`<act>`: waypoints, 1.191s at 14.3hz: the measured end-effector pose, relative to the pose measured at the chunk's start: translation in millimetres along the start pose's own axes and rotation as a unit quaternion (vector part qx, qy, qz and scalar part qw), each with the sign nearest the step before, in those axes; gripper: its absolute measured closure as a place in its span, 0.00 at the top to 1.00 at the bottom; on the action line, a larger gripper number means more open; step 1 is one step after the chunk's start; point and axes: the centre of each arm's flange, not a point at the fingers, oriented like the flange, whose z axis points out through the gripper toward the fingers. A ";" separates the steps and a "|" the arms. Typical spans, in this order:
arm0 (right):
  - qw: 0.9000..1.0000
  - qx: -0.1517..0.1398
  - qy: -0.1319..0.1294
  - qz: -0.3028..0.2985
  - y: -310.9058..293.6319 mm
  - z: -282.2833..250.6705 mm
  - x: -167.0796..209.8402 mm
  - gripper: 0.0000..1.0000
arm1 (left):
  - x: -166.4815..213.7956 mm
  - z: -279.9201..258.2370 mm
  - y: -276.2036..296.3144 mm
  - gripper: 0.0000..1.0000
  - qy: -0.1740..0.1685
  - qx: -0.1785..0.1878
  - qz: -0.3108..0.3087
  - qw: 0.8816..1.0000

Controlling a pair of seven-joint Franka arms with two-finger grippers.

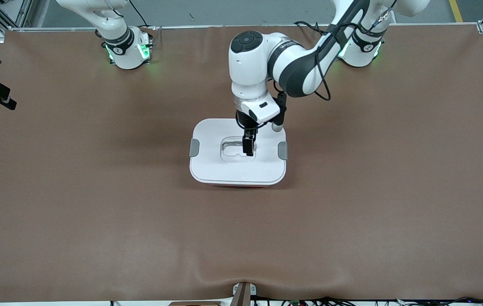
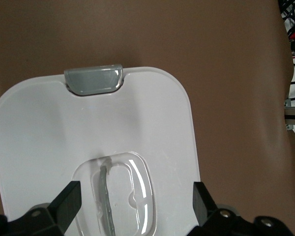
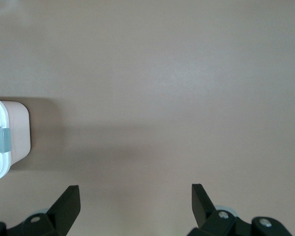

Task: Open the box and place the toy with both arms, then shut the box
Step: 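Open the left gripper and lift it off the lid handle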

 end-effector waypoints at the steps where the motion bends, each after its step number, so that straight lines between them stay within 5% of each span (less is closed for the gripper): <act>1: 1.000 0.000 0.000 0.000 0.0 0.0 0.0 1.00 | 5.6 -3.7 3.1 1.00 0.001 0.001 0.006 1.000; 6: 1.000 0.000 0.000 0.000 0.0 0.0 -0.1 1.00 | 38.2 -21.7 15.1 1.00 0.022 0.016 0.040 0.999; 13: 1.000 0.001 -0.016 0.000 -0.4 2.8 -3.5 1.00 | 117.4 -36.8 49.2 1.00 -0.009 0.050 0.083 0.995; 17: 0.999 0.002 -0.032 -0.001 -1.3 5.1 -7.0 1.00 | 130.3 -36.1 48.3 1.00 -0.003 0.071 0.122 0.990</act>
